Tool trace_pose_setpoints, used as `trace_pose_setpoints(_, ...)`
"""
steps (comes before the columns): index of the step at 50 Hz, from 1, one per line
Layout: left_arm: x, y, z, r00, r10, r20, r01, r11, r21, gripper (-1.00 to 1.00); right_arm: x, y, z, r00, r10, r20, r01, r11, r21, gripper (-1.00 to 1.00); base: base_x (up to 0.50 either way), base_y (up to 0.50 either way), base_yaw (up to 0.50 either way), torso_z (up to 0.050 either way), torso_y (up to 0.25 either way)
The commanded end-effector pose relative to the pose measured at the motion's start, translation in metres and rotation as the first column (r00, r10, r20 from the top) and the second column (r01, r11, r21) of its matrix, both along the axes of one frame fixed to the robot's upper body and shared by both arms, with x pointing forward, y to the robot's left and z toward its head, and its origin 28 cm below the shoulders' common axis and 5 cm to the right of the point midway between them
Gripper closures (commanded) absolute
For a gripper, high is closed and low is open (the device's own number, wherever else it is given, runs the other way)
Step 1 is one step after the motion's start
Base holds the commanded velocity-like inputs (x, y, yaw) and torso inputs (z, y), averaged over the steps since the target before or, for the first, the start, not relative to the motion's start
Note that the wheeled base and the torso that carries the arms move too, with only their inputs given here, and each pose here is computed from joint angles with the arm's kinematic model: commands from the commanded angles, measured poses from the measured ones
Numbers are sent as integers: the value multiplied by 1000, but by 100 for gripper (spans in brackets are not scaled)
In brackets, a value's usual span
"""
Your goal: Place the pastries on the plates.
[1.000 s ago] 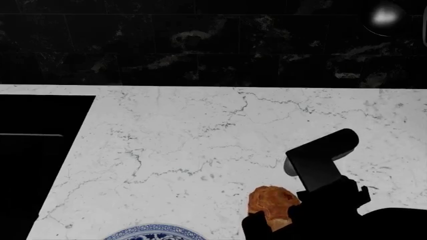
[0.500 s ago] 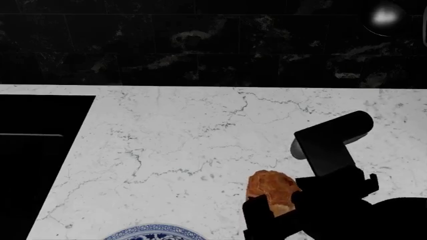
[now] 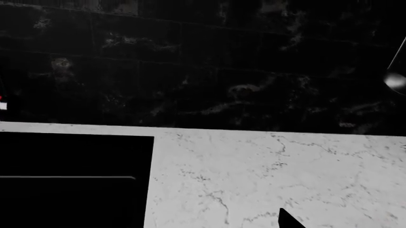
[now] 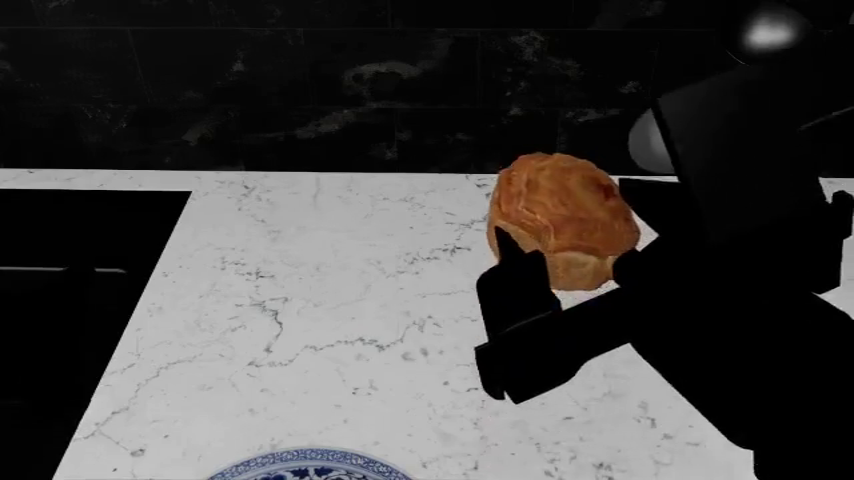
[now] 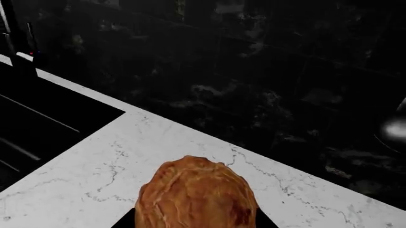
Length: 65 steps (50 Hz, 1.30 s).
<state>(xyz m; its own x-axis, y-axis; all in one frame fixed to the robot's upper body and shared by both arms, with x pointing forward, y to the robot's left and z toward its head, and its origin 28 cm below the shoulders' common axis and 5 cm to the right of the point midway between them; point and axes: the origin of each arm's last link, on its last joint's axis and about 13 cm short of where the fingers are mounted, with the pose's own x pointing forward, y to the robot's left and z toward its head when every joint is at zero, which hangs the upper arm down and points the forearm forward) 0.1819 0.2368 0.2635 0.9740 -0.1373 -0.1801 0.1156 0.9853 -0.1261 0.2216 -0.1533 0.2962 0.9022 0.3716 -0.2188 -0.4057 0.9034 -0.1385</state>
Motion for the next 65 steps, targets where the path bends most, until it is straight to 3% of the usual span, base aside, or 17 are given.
trace_pose_setpoints(1, 6, -3, -1, 999, -36, 36, 37, 999, -26, -100, -14, 11, 11, 984, 6, 178, -7, 1000, 9, 100, -465, 290, 0, 0, 0)
trace_pose_setpoints(33, 4, 0, -3, 999, -25, 32, 27, 999, -39, -100, -15, 14, 5, 983, 0, 182, -8, 999, 40, 100, -496, 273, 0, 0, 0)
trace_pose_setpoints(41, 5, 2, -4, 999, -23, 31, 24, 999, -43, -100, -12, 13, 7, 981, -16, 194, 1, 997, 76, 100, 0, 28, 0, 0, 0)
trace_pose_setpoints(65, 6, -1, -2, 999, -17, 40, 19, 998, -54, -100, -6, 10, 7, 985, 0, 171, -16, 996, 93, 100, 32, 500, 0, 0, 0)
